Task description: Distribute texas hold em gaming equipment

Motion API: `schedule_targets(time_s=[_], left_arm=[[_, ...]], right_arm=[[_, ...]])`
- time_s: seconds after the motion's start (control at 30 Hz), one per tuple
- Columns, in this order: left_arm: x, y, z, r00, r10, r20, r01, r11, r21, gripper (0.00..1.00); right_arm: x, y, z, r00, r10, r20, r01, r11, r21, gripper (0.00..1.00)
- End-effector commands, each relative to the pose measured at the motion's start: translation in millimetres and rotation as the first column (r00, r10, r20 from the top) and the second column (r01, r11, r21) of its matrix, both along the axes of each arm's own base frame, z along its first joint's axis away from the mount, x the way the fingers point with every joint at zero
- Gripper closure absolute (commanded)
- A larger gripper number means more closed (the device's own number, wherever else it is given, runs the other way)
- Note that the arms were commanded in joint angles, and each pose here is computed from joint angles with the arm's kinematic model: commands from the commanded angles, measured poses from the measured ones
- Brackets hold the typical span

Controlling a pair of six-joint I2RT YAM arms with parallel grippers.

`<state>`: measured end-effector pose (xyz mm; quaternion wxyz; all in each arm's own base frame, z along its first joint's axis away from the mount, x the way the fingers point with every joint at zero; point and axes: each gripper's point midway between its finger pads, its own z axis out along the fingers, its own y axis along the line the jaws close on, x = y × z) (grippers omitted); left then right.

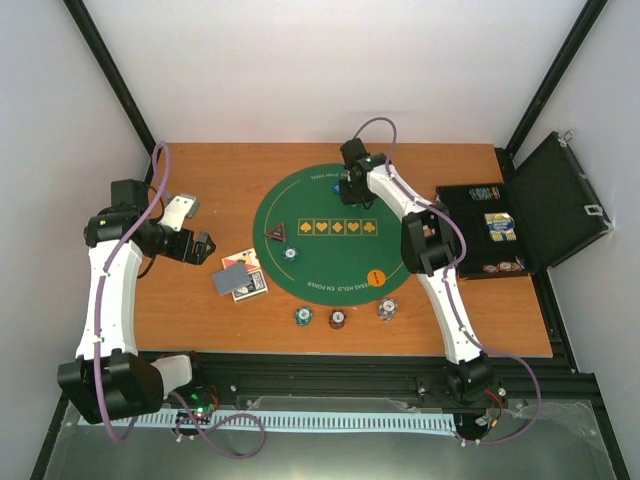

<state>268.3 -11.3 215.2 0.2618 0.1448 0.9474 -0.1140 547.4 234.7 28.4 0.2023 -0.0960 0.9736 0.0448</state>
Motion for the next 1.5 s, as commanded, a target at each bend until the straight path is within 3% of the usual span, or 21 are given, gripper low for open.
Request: schedule_targets(time_s=[0.0, 0.13, 0.33, 0.53, 0.67, 0.9, 1.03, 1.2, 1.47], left_arm=[[8.0, 0.9, 11.5, 0.998, -0.021, 0.055, 0.02, 1.0, 0.012, 0.0], [8.0, 1.2, 10.3, 0.998, -0.021, 0.055, 0.02, 1.0, 0.015, 0.0], [7.9, 1.3, 11.1, 0.998, -0.021, 0.052, 0.02, 1.0, 0.015, 0.0], [3.5, -0.4, 19.9, 0.998, -0.031, 0.054, 0.03, 0.999, 0.015, 0.0], [-0.7, -2.2, 23.8, 0.998, -0.045, 0.048, 0.045, 0.999, 0.014, 0.0], [-13.0, -6.3, 22.0, 0.994, -0.11, 0.021, 0.109, 0.994, 0.029, 0.0], [-20.4, -8.8, 19.9, 0.993, -0.114, 0.0, 0.114, 0.993, 0.017, 0.0], [-25.0, -9.4, 16.2, 0.996, -0.087, -0.017, 0.087, 0.996, 0.002, 0.0], [-30.9, -12.6, 23.4, 0.997, -0.071, -0.016, 0.071, 0.997, -0.018, 0.0]], right_arm=[[4.4, 10.1, -4.4, 1.0, 0.0, -0.001, 0.0, 0.999, 0.041, 0.72], [5.5, 10.3, -3.1, 1.0, -0.003, 0.0, 0.003, 0.999, 0.038, 0.45], [8.4, 7.6, 49.5, 0.997, -0.012, 0.076, 0.009, 0.999, 0.039, 0.32], [-34.9, 24.9, 94.6, 0.993, 0.035, 0.112, -0.036, 0.999, 0.003, 0.32], [-111.1, 65.1, 107.9, 0.981, 0.141, 0.13, -0.141, 0.99, -0.004, 0.31], [-263.5, 124.3, 82.9, 0.937, 0.34, 0.074, -0.344, 0.938, 0.047, 0.19], [-323.1, 138.2, 64.9, 0.91, 0.415, 0.019, -0.415, 0.907, 0.065, 0.15], [-358.2, 146.1, 41.4, 0.882, 0.469, -0.041, -0.468, 0.883, 0.039, 0.14], [-366.2, 144.6, 11.6, 0.868, 0.484, -0.108, -0.485, 0.874, 0.015, 0.14]])
